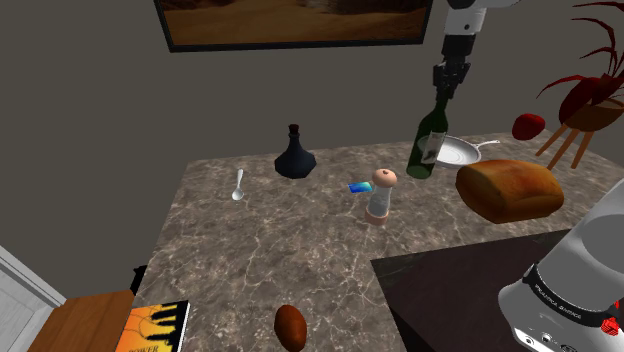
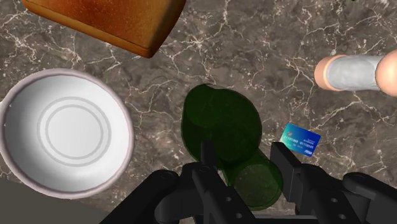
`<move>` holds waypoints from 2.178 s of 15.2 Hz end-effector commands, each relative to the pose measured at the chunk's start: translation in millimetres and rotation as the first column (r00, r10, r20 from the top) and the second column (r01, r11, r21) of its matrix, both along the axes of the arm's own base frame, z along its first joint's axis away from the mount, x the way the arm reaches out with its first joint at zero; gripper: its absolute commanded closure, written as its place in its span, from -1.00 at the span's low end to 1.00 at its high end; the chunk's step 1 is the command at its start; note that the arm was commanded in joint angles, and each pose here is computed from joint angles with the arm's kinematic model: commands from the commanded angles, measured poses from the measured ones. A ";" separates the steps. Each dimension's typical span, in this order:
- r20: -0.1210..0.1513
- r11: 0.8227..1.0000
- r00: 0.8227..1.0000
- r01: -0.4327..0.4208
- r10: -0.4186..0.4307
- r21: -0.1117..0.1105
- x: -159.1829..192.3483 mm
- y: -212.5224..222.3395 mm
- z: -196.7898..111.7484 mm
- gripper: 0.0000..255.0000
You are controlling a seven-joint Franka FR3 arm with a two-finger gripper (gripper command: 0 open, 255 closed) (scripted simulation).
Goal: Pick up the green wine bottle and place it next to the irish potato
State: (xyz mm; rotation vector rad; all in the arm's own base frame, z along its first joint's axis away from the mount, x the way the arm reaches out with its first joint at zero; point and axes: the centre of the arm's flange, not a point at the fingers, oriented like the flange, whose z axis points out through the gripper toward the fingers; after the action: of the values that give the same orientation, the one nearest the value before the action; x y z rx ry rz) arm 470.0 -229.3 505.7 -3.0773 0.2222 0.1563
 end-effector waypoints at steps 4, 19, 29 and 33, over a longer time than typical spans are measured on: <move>0.000 1.000 1.000 0.000 0.000 0.000 -0.7 -0.3 27.0 1.00; 0.000 1.000 1.000 0.000 0.000 0.000 -4.2 25.9 91.2 1.00; 0.000 1.000 1.000 0.000 0.000 0.000 -21.7 156.7 91.5 1.00; 0.000 1.000 1.000 0.000 0.000 0.000 -28.7 209.1 91.6 1.00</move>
State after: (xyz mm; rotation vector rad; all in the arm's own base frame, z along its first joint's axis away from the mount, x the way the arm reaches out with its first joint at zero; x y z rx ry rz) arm 442.1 -32.8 596.1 -3.0776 0.2202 0.1563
